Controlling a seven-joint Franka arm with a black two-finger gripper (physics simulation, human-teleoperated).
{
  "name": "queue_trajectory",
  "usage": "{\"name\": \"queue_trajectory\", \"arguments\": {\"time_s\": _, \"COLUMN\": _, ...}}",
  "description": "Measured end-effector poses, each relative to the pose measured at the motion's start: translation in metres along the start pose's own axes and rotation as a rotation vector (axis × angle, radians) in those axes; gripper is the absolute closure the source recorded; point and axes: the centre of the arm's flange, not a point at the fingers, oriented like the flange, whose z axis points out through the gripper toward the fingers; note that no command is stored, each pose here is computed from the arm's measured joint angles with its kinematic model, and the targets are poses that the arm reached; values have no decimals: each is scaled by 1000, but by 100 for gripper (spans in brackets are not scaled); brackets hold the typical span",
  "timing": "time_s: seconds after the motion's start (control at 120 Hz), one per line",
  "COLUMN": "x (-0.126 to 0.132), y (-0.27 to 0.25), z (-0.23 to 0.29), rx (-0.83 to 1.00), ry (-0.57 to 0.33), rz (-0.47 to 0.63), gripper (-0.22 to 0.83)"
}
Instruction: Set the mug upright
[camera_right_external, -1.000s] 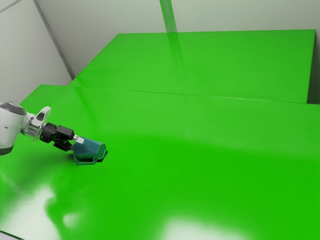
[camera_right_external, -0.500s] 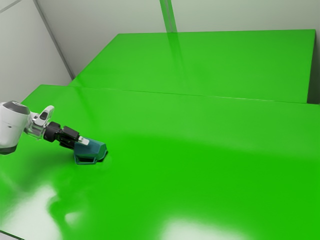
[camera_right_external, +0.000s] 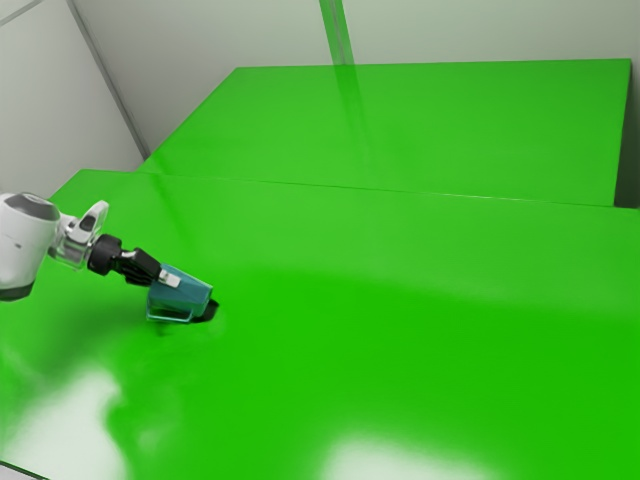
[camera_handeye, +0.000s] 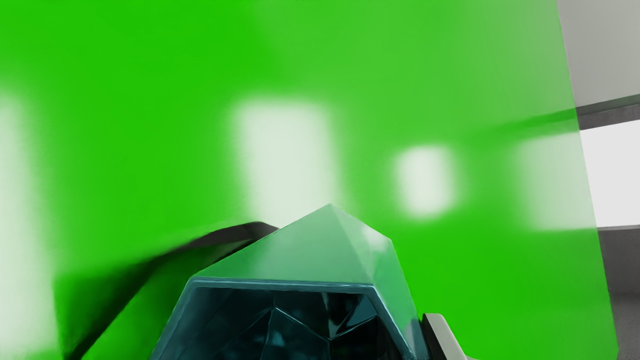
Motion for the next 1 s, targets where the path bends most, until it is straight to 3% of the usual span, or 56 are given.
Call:
{"name": "queue_trajectory", "arguments": {"time_s": 0.333, "x": 29, "y": 66, "z": 5, "rx": 64, "ry": -31, "rz": 128, "gripper": 77}}
{"name": "queue_trajectory", "arguments": {"time_s": 0.717, "x": 60, "y": 151, "z": 34, "rx": 249, "ry": -202, "rz": 305, "gripper": 78}}
{"name": "queue_trajectory", "arguments": {"time_s": 1.0, "x": 67, "y": 180, "z": 39, "rx": 457, "ry": -324, "rz": 363, "gripper": 78}}
